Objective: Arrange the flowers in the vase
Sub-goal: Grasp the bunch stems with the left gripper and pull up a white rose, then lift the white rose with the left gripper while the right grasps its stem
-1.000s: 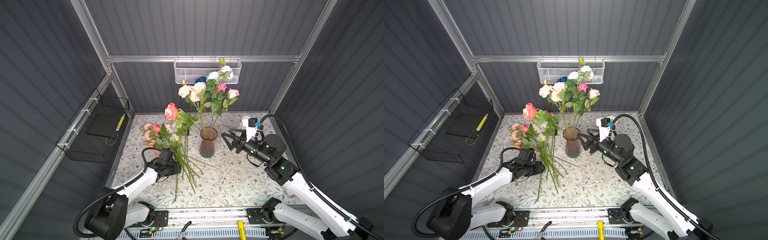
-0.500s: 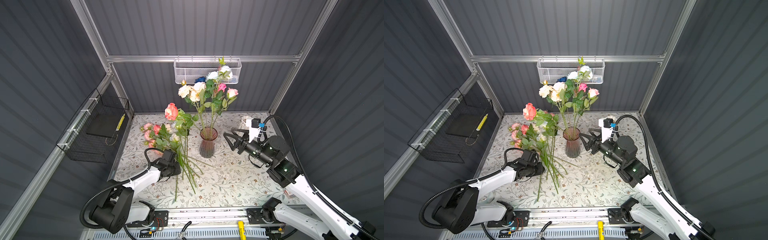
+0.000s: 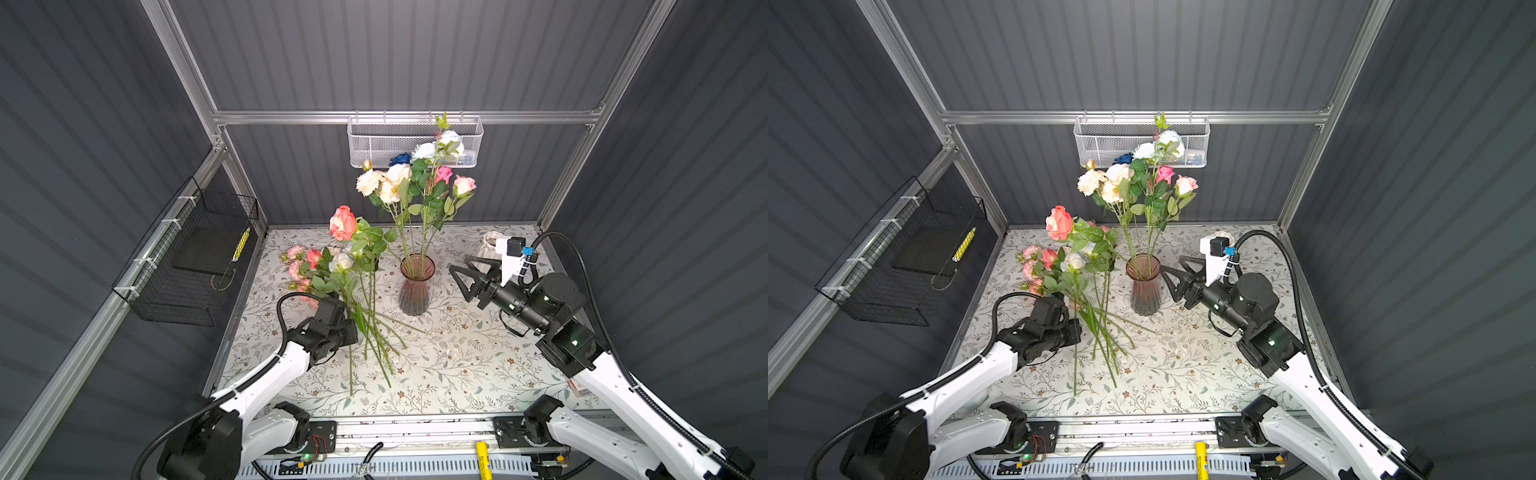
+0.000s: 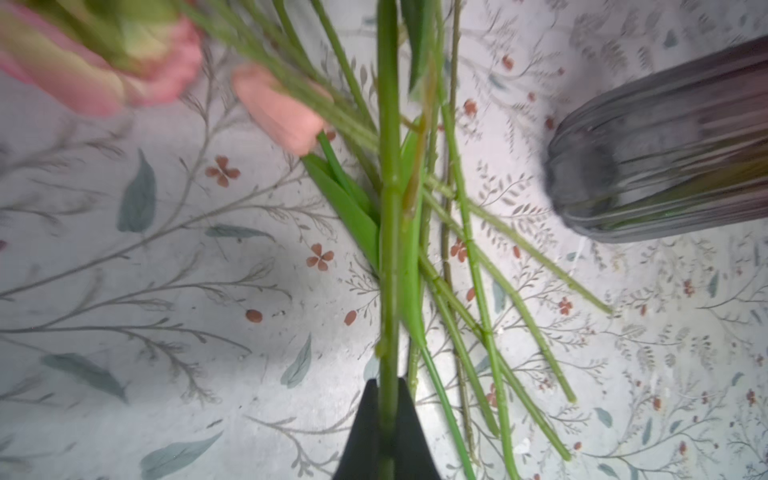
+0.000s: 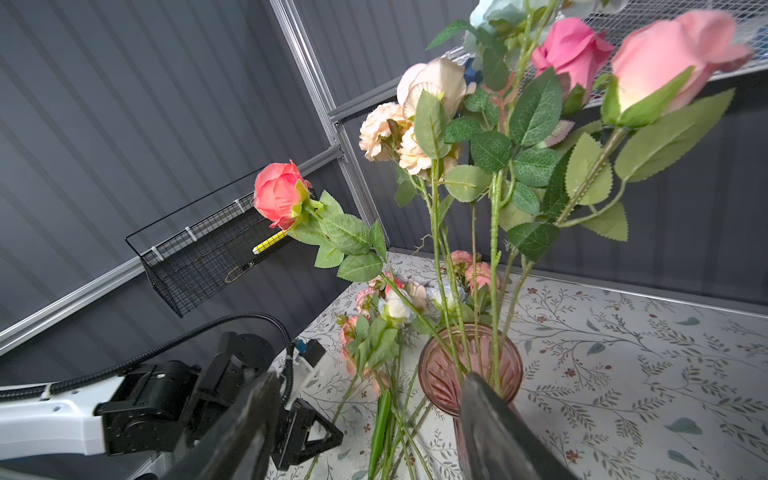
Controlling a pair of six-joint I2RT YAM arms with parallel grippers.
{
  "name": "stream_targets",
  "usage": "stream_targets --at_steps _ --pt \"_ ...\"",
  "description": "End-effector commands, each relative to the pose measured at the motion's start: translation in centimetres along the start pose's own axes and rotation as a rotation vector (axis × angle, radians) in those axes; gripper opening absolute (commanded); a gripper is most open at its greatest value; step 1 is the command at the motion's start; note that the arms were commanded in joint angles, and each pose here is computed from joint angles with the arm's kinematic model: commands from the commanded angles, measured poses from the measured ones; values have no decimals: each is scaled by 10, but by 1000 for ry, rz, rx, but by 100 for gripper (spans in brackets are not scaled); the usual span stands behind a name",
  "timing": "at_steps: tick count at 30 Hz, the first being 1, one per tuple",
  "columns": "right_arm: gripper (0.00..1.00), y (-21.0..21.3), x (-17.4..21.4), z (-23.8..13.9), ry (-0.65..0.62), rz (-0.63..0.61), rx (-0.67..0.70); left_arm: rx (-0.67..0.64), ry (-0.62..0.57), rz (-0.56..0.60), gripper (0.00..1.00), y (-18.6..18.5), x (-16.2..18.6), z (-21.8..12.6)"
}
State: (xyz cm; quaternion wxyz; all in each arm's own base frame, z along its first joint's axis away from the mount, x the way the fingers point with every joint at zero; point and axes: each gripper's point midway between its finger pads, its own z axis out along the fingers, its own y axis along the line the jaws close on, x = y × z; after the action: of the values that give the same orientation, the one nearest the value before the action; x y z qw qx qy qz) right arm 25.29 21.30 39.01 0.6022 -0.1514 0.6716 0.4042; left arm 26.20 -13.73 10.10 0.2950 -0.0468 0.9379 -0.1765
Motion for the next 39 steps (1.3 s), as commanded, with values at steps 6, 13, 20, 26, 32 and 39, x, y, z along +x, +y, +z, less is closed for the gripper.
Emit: stream_targets --at_steps 6,13,20,26,32,39 --pt "71 10 -18 -6 -55 2 -34 -84 -360 -11 0 -3 -85 -123" --pt "74 33 -41 -8 -82 10 -129 105 -587 58 0 -46 -131 -228" --pt "73 110 -67 6 11 15 -513 549 -710 329 0 -125 -126 -314" --pt "73 180 -68 40 154 -58 -740 896 -593 535 0 -179 -93 -330" --pt "70 215 -63 71 224 -13 -872 1075 -500 590 0 -202 -81 -330" --pt "59 230 -55 80 249 13 -946 1120 -428 586 0 -210 -80 -317"
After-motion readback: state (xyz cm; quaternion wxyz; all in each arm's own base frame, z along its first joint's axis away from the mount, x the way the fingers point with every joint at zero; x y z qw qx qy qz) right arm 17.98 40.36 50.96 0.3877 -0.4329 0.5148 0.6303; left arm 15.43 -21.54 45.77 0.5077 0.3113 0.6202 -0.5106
